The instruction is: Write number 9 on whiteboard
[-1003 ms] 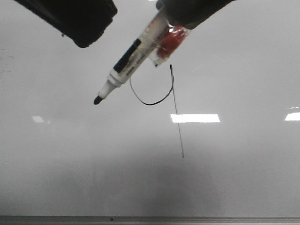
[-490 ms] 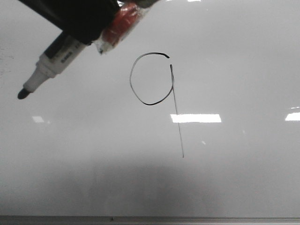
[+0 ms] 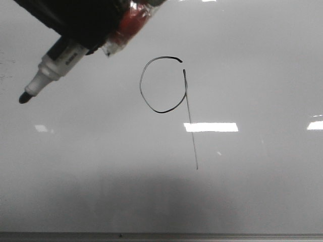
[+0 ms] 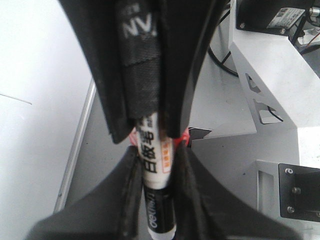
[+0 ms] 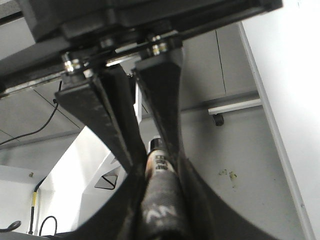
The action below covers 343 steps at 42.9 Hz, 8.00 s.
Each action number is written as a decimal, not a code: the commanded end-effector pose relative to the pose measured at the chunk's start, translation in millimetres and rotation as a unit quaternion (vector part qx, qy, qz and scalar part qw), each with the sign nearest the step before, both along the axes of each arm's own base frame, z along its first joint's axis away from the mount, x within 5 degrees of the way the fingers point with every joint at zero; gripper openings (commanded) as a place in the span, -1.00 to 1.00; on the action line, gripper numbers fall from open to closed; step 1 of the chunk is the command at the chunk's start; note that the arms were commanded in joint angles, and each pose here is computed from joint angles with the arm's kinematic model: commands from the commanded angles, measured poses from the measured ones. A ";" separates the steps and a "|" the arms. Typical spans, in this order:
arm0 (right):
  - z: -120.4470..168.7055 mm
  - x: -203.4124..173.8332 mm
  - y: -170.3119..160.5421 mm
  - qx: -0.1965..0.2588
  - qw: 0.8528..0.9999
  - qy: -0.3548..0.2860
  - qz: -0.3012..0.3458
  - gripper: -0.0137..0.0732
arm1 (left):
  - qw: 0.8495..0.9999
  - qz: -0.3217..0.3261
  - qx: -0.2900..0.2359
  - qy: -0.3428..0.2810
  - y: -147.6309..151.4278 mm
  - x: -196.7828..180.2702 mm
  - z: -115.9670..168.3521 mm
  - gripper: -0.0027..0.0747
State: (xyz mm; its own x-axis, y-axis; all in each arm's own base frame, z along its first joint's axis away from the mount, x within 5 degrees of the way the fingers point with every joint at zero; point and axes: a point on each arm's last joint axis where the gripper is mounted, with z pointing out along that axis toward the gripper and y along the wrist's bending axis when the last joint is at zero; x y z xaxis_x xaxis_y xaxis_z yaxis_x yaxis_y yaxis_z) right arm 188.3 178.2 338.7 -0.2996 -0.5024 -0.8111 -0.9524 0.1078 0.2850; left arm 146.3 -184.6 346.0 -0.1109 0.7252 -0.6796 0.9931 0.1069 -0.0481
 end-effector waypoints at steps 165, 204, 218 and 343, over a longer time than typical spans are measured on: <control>-43.9 -165.7 -159.1 0.269 0.756 -0.357 -0.478 -0.85 | 0.990 0.088 -0.095 -0.053 -4.0 12.2 26.8 -0.98; -43.9 -165.7 -159.1 0.269 0.756 -0.357 -0.478 -0.85 | 0.804 0.585 -0.046 -0.093 143.2 104.4 22.6 -0.98; -43.9 -165.7 -159.1 0.269 0.756 -0.357 -0.478 -0.85 | 0.753 0.649 -0.066 -0.092 164.9 125.8 -28.1 -0.98; -46.9 -168.2 -152.7 0.263 0.781 -0.349 -0.446 -0.85 | 0.698 0.573 -0.332 -0.273 175.3 -92.4 6.4 -0.98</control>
State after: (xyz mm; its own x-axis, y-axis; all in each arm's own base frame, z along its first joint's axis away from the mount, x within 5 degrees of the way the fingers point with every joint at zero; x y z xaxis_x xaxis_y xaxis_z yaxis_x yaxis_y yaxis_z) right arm 24.6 30.0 281.7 0.2249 0.0752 -0.9715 -0.5345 0.8431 -0.0585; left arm 54.6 -9.0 337.7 -0.0426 -0.0963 -0.9944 0.1473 0.9839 -0.1015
